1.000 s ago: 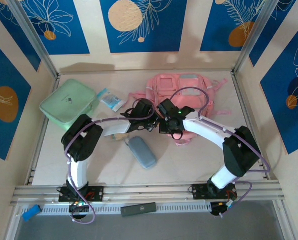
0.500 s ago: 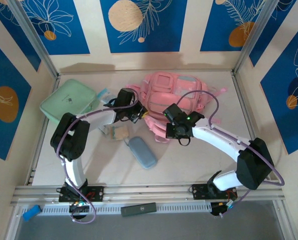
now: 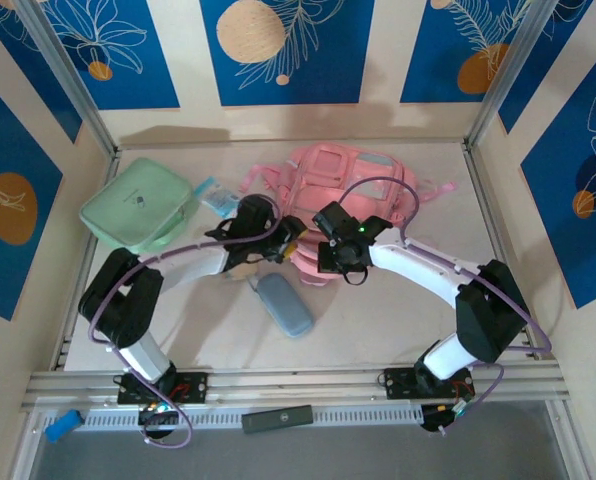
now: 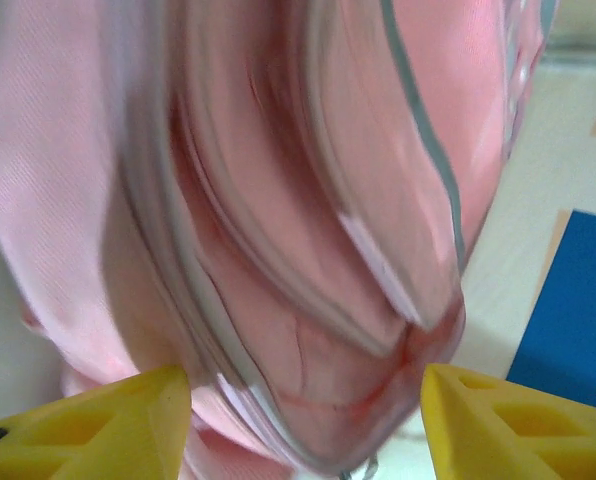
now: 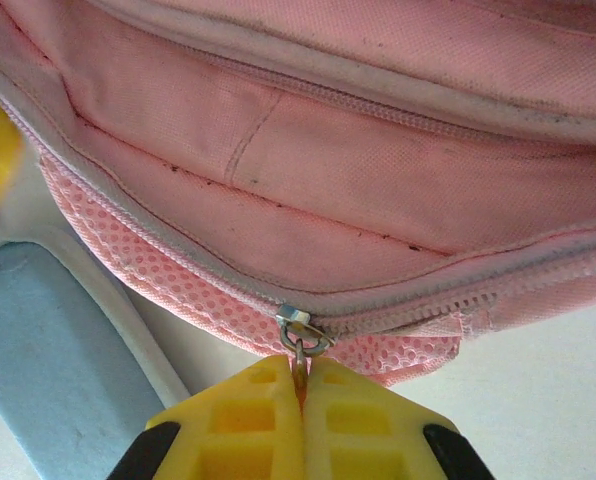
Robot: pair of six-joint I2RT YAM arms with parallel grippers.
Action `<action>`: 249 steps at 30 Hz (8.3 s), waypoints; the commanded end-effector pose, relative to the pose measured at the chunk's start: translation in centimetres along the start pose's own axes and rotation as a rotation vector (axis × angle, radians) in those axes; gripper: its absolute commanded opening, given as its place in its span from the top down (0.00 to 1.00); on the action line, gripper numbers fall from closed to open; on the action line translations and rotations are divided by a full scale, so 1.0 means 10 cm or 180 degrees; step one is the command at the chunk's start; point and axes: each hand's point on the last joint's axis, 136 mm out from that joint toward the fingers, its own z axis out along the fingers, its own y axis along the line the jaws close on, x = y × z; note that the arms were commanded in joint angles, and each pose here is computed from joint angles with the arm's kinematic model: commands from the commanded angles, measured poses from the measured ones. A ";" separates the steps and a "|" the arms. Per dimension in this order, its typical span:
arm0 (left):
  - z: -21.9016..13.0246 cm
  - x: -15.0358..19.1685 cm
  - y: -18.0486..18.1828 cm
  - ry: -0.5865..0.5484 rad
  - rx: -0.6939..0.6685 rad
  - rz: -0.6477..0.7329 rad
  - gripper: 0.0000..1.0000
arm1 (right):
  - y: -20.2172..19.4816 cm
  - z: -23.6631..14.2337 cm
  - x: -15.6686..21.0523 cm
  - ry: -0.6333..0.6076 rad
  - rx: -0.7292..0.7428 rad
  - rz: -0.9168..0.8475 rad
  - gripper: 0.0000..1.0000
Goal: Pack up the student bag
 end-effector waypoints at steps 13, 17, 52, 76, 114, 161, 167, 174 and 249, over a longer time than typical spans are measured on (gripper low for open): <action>0.28 0.02 0.39 -0.0555 -0.0839 -0.0335 0.85 | -0.01 0.14 0.02 0.0050 -0.0030 -0.0013 1.00; 0.19 -0.08 0.36 -0.0725 -0.0862 -0.0257 1.00 | -0.15 0.14 0.01 0.0043 0.0126 0.0035 1.00; -0.40 -1.28 -0.22 -0.0406 -0.0503 0.0753 0.74 | -0.89 0.07 -0.23 -0.0142 0.0437 0.0484 1.00; 0.38 -0.11 0.27 -0.0631 -0.0991 -0.0084 0.69 | -0.85 0.17 -0.11 -0.0115 0.0350 0.0627 1.00; -0.05 -0.08 0.44 -0.0109 -0.0900 0.0839 0.83 | -1.00 -0.26 -0.60 0.0074 -0.0531 0.1655 0.42; 0.26 -0.04 0.49 -0.0133 -0.1429 0.1585 0.71 | -1.46 0.90 -1.27 -0.0048 0.0261 0.2285 0.30; 0.22 -0.16 0.51 -0.0215 -0.1527 0.1681 0.70 | -1.41 0.74 -1.35 -0.0204 0.0080 0.2191 0.63; 0.26 -0.49 0.56 -0.0317 -0.1586 0.1796 0.70 | -1.38 0.47 -1.25 -0.0326 -0.0245 0.2299 0.96; 0.79 -0.24 0.71 0.0065 -0.1494 0.1684 0.86 | -1.13 0.51 -1.27 0.0032 0.1547 -0.0438 0.86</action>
